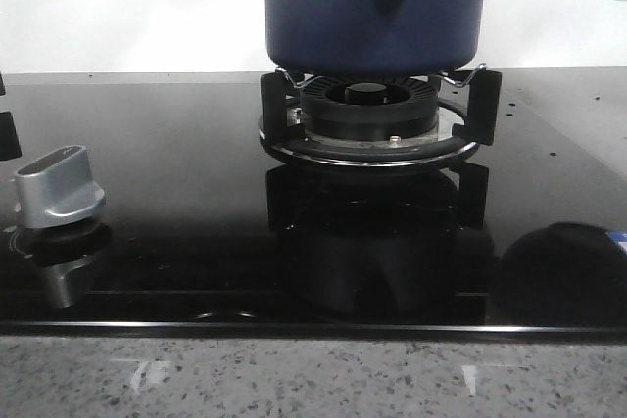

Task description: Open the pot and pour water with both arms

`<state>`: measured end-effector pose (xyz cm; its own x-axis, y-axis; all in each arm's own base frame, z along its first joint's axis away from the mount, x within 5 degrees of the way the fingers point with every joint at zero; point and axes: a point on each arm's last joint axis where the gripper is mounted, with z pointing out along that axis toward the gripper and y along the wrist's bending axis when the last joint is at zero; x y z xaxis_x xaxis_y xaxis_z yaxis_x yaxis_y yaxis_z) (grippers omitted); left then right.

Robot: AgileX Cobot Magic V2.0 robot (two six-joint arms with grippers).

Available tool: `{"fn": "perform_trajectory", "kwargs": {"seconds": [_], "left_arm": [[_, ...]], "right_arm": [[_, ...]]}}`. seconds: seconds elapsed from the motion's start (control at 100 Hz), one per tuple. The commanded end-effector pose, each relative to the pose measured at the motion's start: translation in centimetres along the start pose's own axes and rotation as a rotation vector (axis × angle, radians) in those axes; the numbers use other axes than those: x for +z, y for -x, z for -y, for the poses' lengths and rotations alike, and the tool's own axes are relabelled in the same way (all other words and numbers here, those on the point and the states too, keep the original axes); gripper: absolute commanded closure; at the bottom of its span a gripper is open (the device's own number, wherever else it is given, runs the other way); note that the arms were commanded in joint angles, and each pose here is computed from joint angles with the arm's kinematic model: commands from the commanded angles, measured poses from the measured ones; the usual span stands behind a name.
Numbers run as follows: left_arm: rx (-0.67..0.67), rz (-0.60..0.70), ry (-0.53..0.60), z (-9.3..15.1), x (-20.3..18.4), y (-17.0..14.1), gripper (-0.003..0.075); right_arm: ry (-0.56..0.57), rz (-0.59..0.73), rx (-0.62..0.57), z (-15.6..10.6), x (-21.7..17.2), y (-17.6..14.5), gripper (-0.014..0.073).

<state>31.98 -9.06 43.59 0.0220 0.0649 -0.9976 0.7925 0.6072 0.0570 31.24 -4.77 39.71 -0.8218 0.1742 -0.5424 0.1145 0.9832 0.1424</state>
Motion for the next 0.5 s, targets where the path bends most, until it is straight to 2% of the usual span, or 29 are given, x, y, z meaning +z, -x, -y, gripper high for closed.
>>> {"fn": "perform_trajectory", "kwargs": {"seconds": [0.0,0.2,0.49], "left_arm": [[-0.007,0.12,0.023,0.7,-1.6,3.1,0.0457],[-0.006,0.119,0.045,0.1,-2.0,3.1,0.0457],[-0.007,0.12,0.065,-0.1,-2.1,3.1,0.0457]], "right_arm": [[0.037,0.112,-0.041,-1.6,-3.0,1.5,0.0648],[0.107,0.178,-0.131,-5.1,-3.9,3.7,0.0648],[0.224,0.319,-0.259,-11.1,-3.2,5.5,0.0648]]}}
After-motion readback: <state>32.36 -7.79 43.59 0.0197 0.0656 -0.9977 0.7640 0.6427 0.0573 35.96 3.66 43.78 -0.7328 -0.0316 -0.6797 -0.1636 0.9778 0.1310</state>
